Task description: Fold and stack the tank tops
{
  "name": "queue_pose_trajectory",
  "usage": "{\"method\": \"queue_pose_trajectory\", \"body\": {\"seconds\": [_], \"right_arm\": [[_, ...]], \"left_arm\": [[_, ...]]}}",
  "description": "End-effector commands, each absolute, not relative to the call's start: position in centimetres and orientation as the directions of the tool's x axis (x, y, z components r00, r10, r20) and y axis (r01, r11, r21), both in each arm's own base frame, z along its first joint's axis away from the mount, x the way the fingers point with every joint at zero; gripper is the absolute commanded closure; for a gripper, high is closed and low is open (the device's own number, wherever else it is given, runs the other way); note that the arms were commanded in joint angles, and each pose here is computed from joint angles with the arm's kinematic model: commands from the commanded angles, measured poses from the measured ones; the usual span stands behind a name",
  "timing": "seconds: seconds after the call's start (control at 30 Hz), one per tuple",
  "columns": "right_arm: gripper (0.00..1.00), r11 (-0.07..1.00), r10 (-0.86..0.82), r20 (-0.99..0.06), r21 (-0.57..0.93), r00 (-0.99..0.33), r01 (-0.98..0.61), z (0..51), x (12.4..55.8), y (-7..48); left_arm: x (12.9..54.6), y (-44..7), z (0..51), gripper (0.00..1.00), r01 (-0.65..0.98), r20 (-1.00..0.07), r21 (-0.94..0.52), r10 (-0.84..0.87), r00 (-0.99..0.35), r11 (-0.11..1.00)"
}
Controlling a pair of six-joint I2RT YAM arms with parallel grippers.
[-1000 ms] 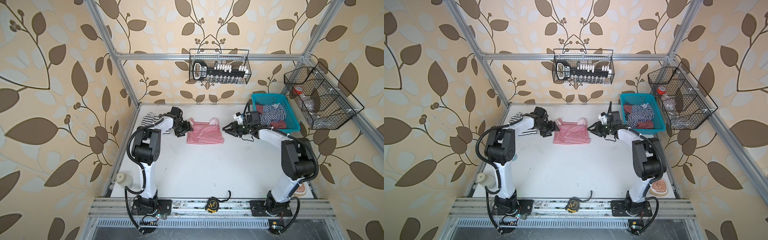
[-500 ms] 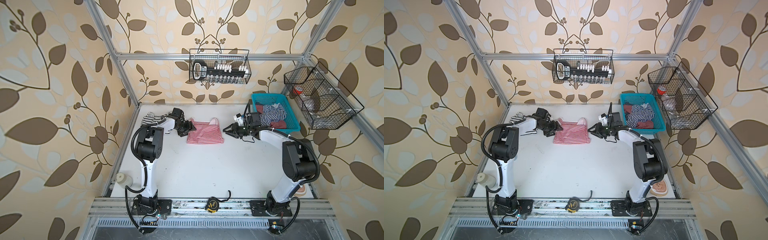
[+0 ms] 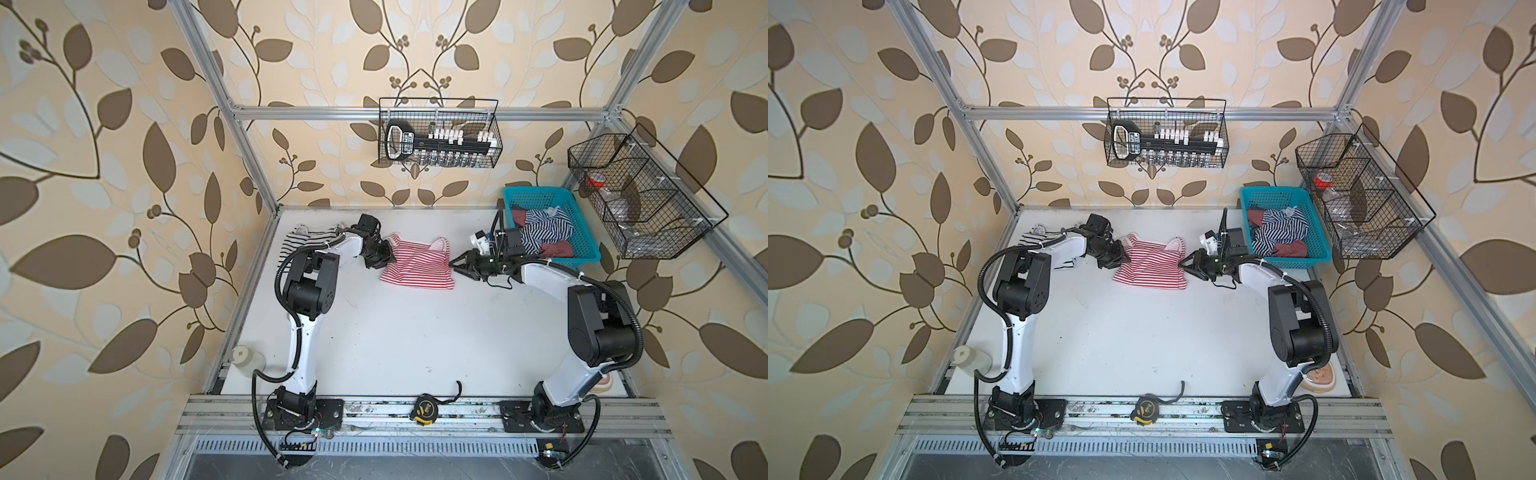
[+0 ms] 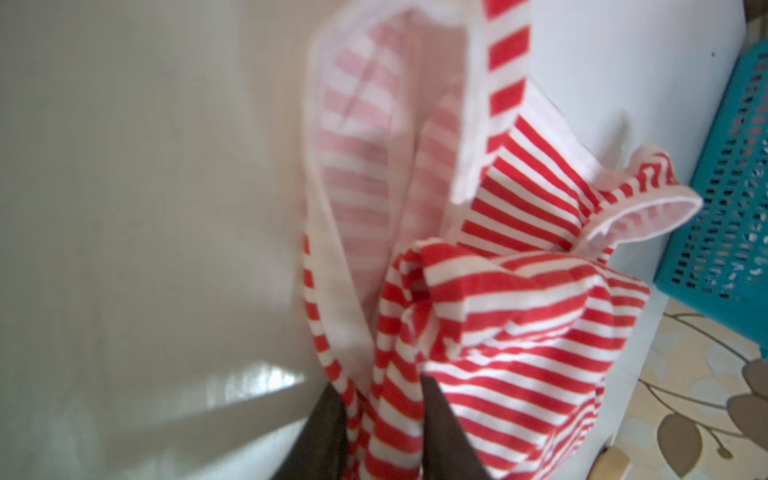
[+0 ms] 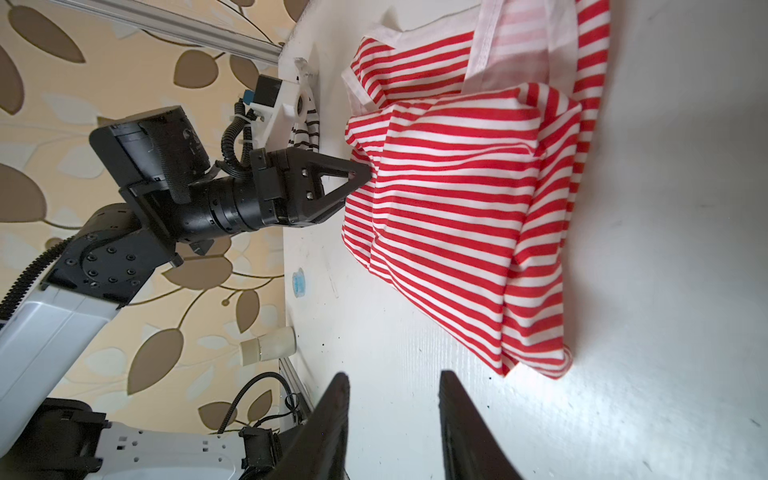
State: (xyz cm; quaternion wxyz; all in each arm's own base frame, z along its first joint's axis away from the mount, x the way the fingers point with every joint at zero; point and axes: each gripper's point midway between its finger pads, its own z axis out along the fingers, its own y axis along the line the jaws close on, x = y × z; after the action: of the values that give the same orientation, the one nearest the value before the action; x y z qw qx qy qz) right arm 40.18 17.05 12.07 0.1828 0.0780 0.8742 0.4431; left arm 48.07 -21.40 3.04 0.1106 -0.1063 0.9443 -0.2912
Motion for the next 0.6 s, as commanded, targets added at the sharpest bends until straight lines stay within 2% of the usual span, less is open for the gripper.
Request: {"method": "queue_pose_trajectory", "body": {"seconds": [0.0, 0.03, 0.27, 0.57], "right_arm": [[0.63, 0.596, 0.294, -0.257, 0.802, -0.921, -0.034, 12.2, 39.2, 16.4], [0.63, 0.596, 0.298, -0.258, 0.803, -0.919, -0.032, 12.2, 39.0, 16.1], [0.63, 0.594, 0.311, -0.257, 0.804, -0.915, -0.024, 12.2, 38.2, 15.3], [0.63, 0.58, 0.317, -0.243, 0.815, -0.917, -0.016, 11.4, 37.5, 15.4]], "left_arm": [[45.7, -21.0, -0.7, 0.95, -0.192, -0.059, -0.472, -0.248, -0.967, 0.86], [45.8, -21.2, -0.3, 1.0, -0.184, -0.066, -0.476, -0.243, -0.968, 0.86], [47.0, -20.2, 4.2, 1.0, -0.089, -0.171, -0.421, -0.176, -0.969, 0.903], [50.4, -15.6, 10.5, 1.0, -0.043, -0.302, -0.325, -0.147, -0.942, 0.945]]}}
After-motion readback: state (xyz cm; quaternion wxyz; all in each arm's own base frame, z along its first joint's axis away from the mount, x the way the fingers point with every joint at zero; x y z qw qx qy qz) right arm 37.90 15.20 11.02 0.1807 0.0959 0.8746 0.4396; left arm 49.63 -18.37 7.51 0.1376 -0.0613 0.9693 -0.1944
